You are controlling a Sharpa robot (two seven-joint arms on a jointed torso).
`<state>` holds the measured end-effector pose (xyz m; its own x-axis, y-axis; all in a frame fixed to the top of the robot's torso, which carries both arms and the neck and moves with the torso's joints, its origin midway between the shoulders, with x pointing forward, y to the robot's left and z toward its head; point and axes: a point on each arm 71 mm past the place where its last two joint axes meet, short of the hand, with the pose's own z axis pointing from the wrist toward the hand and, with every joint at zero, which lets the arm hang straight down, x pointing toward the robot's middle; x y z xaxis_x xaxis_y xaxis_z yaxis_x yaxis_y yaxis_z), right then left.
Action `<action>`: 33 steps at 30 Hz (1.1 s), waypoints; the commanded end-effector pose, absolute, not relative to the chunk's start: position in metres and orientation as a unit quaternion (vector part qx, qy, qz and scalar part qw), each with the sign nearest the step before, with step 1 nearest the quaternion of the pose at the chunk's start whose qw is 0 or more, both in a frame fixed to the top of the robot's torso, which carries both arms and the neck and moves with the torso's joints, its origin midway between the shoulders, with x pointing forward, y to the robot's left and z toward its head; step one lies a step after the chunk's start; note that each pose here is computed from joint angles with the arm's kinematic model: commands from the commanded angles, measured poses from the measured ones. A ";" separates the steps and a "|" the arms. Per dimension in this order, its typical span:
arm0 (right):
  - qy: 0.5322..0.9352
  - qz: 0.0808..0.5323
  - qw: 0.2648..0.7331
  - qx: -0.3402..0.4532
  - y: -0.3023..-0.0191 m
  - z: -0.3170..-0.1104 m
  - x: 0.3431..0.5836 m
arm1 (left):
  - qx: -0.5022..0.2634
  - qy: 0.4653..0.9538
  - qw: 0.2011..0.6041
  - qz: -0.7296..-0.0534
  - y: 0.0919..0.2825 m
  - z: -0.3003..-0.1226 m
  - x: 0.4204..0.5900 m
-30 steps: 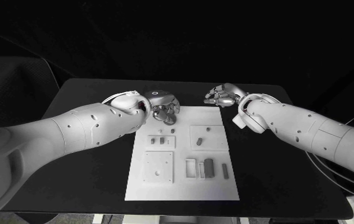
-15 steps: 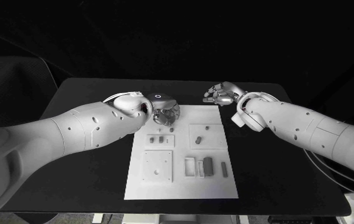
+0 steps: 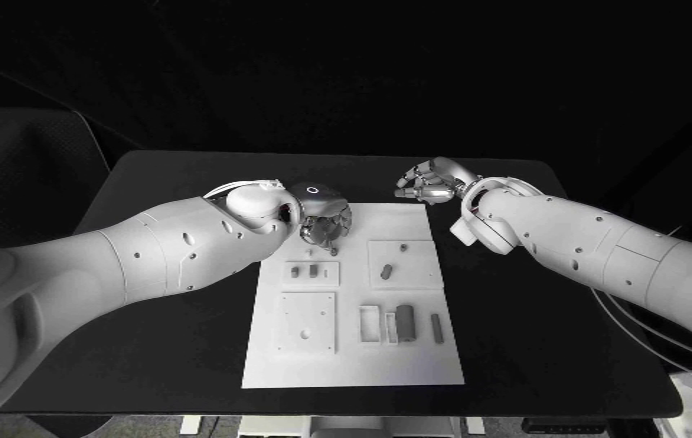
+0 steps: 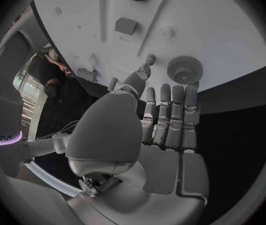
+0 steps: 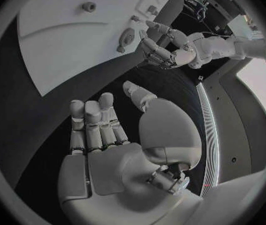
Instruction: Assemble the parts on the task board
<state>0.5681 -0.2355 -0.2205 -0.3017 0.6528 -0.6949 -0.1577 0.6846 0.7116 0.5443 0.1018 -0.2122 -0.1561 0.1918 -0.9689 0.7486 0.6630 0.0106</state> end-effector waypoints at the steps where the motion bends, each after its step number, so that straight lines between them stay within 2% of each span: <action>1: 0.726 0.363 0.560 0.167 -0.233 -0.221 0.568 | 0.342 0.708 0.570 -0.237 0.100 -0.211 0.544; 12: 0.726 0.363 0.560 0.167 -0.232 -0.221 0.568 | 0.353 0.708 0.567 -0.231 0.096 -0.213 0.544; 33: 0.725 0.364 0.561 0.167 -0.232 -0.221 0.567 | 0.353 0.717 0.557 -0.227 0.098 -0.227 0.545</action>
